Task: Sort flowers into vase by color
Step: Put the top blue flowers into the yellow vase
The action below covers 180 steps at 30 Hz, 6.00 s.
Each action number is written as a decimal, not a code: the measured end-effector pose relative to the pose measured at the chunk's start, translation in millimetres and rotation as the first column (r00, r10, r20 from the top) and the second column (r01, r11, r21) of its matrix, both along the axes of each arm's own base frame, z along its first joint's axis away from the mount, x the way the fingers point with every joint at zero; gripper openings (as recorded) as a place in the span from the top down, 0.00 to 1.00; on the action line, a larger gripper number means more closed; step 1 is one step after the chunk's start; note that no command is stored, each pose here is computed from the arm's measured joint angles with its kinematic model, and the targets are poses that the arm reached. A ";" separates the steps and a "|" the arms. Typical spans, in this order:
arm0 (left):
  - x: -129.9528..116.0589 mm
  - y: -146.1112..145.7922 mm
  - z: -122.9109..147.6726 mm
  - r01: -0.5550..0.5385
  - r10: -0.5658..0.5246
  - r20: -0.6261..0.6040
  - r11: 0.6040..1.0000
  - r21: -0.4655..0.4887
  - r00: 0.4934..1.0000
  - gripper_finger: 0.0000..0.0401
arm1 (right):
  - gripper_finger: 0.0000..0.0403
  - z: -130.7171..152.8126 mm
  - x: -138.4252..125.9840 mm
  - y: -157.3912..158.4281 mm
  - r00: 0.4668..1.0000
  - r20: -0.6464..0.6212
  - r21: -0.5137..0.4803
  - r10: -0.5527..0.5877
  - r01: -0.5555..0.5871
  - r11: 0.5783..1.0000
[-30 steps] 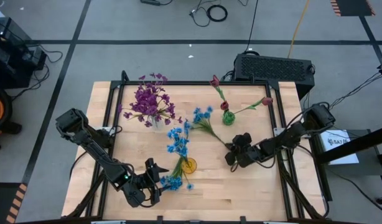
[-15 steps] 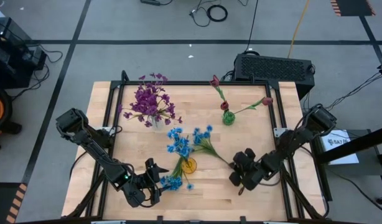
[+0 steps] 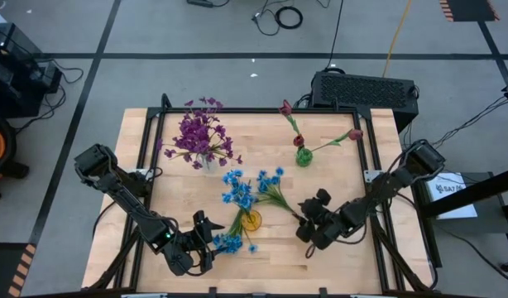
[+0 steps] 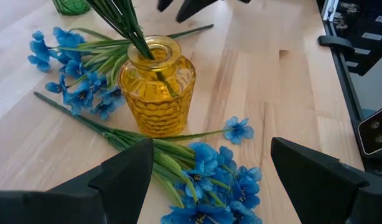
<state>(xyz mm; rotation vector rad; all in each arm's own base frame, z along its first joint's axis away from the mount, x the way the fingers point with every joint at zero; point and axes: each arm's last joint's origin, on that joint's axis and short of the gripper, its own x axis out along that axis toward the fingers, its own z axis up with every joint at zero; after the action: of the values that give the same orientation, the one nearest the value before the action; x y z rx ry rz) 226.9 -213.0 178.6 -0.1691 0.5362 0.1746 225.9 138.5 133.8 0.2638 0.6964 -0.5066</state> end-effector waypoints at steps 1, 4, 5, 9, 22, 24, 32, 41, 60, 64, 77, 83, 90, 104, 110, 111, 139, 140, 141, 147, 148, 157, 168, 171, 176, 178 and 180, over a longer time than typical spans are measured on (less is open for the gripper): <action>0.0 0.0 0.0 0.000 0.000 0.000 1.000 0.000 1.000 0.18 | 0.49 -0.5 5.4 -2.0 1.000 0.014 -0.006 0.006 -0.006 1.000; 0.0 0.0 0.0 0.000 0.000 0.000 1.000 0.000 1.000 0.18 | 0.49 -6.4 20.5 -9.6 0.999 0.026 -0.038 0.025 -0.024 0.999; 0.0 0.0 0.0 0.000 0.000 0.000 1.000 0.000 1.000 0.18 | 0.49 -9.5 23.9 -12.4 0.999 0.019 -0.050 0.027 -0.026 0.998; 0.0 0.0 0.0 0.000 0.000 0.000 1.000 0.000 1.000 0.18 | 0.51 -22.8 32.1 -22.3 0.999 -0.030 -0.067 0.018 -0.020 0.998; -0.1 0.1 -0.1 0.001 -0.001 -0.001 1.000 0.002 1.000 0.18 | 0.85 -42.0 39.0 -27.3 0.997 -0.082 -0.019 0.007 -0.009 1.000; 0.0 0.1 -0.1 0.001 -0.001 -0.001 1.000 0.002 1.000 0.18 | 0.95 -38.4 37.0 -25.9 0.996 -0.082 -0.017 0.018 -0.020 1.000; 0.1 0.1 -0.1 0.001 -0.001 0.000 1.000 0.001 1.000 0.18 | 0.98 0.0 16.9 -23.9 0.999 -0.032 -0.004 -0.017 0.017 1.000; 1.1 -5.1 6.7 0.036 -0.037 0.030 0.999 0.026 0.999 0.18 | 0.99 74.2 -30.9 -16.5 0.971 0.235 -0.008 -0.034 0.037 0.999; 3.6 -10.8 116.0 0.214 -0.310 0.555 0.949 0.232 0.772 0.18 | 0.99 181.2 -38.9 17.9 0.586 0.743 -0.287 0.322 -0.156 0.945; 23.7 2.6 130.2 0.227 -0.325 0.565 0.944 0.239 0.759 0.18 | 0.99 181.4 -23.3 18.8 0.447 0.798 -0.336 0.403 -0.224 0.915; 88.9 12.8 129.4 0.157 -0.287 0.551 0.950 0.272 0.783 0.18 | 0.98 148.5 24.1 21.5 0.136 0.877 -0.433 0.461 -0.191 0.881; 111.6 7.7 115.8 0.086 -0.227 0.526 0.956 0.280 0.820 0.18 | 0.98 157.3 45.3 36.6 0.080 0.850 -0.501 0.520 -0.178 0.847; 124.1 5.1 106.8 0.078 -0.221 0.512 0.955 0.286 0.830 0.18 | 0.98 161.9 66.5 57.5 0.112 0.805 -0.554 0.582 -0.207 0.806; 128.3 4.7 109.0 0.200 -0.318 0.521 0.941 0.271 0.792 0.34 | 0.98 154.5 80.3 59.1 0.189 0.782 -0.566 0.595 -0.187 0.803; 128.7 5.5 109.1 0.190 -0.312 0.521 0.943 0.274 0.795 0.56 | 0.98 154.4 80.0 59.7 0.192 0.772 -0.579 0.606 -0.180 0.795; 129.1 6.1 109.1 0.189 -0.311 0.521 0.943 0.274 0.795 0.59 | 0.98 154.3 80.0 59.7 0.192 0.772 -0.579 0.606 -0.181 0.795; 81.1 3.6 140.1 0.147 -0.213 0.390 0.970 0.192 0.896 0.98 | 0.56 188.3 48.4 60.7 0.379 0.761 -0.419 0.526 -0.332 0.845; 81.5 6.0 137.8 0.143 -0.198 0.370 0.975 0.173 0.908 0.98 | 0.53 188.0 48.8 58.9 0.395 0.760 -0.397 0.517 -0.347 0.849; 82.9 8.7 135.4 0.139 -0.185 0.354 0.979 0.151 0.917 0.98 | 0.50 187.4 49.4 57.1 0.410 0.757 -0.378 0.508 -0.360 0.853; 91.3 21.6 127.7 0.217 -0.222 0.288 0.975 0.050 0.932 0.98 | 0.34 183.3 55.5 49.1 0.476 0.745 -0.343 0.467 -0.326 0.881; 91.8 22.2 126.8 0.243 -0.246 0.277 0.969 0.045 0.929 0.98 | 0.32 182.9 56.3 47.9 0.485 0.743 -0.343 0.461 -0.317 0.885; 92.7 25.0 122.7 0.282 -0.281 0.235 0.959 0.029 0.931 0.98 | 0.29 179.8 60.0 43.8 0.511 0.721 -0.351 0.468 -0.313 0.883; 91.6 27.9 116.1 0.285 -0.283 0.166 0.958 0.013 0.945 0.98 | 0.50 180.5 60.8 42.4 0.506 0.719 -0.364 0.476 -0.309 0.879; 91.2 28.1 115.0 0.286 -0.284 0.155 0.958 0.015 0.946 0.98 | 0.63 180.5 60.8 42.4 0.506 0.720 -0.362 0.474 -0.309 0.879; 91.1 27.9 114.9 0.286 -0.285 0.153 0.958 0.016 0.946 0.97 | 0.85 180.5 60.6 42.8 0.505 0.720 -0.362 0.475 -0.311 0.879; 91.2 28.1 114.9 0.286 -0.285 0.153 0.958 0.016 0.946 0.95 | 0.94 180.5 60.6 42.8 0.505 0.720 -0.362 0.476 -0.311 0.879; 91.2 28.1 114.9 0.286 -0.285 0.154 0.958 0.017 0.946 0.94 | 0.97 180.5 60.6 42.8 0.506 0.718 -0.367 0.479 -0.310 0.877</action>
<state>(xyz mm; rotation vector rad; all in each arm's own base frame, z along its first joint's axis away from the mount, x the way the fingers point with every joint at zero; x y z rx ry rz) 318.1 -184.9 293.6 -0.1077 0.4008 -0.1225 286.4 181.4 314.3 0.1101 -0.2031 0.0378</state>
